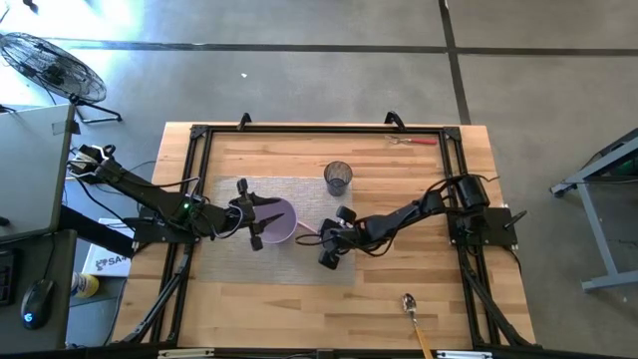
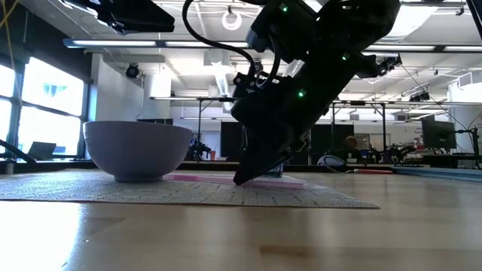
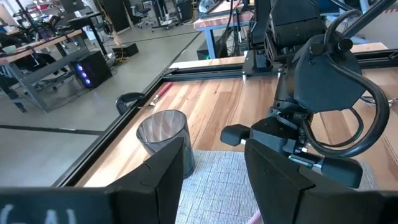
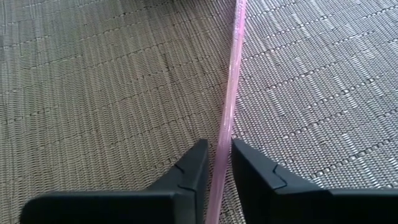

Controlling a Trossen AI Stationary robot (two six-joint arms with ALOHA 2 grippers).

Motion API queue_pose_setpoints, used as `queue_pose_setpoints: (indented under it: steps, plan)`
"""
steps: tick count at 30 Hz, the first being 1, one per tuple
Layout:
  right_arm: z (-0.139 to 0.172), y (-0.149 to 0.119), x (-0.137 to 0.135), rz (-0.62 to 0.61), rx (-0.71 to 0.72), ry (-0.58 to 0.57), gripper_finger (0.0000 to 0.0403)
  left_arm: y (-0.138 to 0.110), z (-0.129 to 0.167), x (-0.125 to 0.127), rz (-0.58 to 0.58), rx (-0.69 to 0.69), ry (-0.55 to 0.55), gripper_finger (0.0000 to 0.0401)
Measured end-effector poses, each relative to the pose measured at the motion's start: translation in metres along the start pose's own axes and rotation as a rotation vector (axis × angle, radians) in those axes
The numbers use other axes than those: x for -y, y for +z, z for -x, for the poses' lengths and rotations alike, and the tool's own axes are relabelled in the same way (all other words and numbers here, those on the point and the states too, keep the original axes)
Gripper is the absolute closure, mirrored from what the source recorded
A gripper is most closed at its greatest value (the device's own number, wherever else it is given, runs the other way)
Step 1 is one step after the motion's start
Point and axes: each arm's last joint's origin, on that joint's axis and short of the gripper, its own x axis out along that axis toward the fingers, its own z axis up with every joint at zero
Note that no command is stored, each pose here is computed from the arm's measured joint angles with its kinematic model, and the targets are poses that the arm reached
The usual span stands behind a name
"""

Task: Pick & Place Utensil
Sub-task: Put the pink straw into the blue glass on the gray mat

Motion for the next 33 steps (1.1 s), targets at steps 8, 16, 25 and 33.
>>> queue_pose_setpoints:
  steps: [8, 16, 25, 33]
  plan:
    - [0.000, 0.000, 0.000, 0.001, 0.000, -0.008, 0.0376, 0.000, 0.000, 0.000, 0.000, 0.000, 0.000, 0.0235]
    - [0.008, 0.000, 0.004, 0.018, -0.019, -0.055, 0.0399, 0.000, 0.000, 0.000, 0.000, 0.000, 0.000, 0.0235]
    - [0.075, 0.014, 0.019, 0.163, -0.128, -0.108, 0.0400, 0.000, 0.000, 0.000, 0.000, -0.001, 0.000, 0.0235]
    - [0.171, 0.039, 0.042, 0.487, 0.020, -0.193, 0.0398, 0.000, 0.000, 0.000, 0.000, 0.000, 0.000, 0.0235]
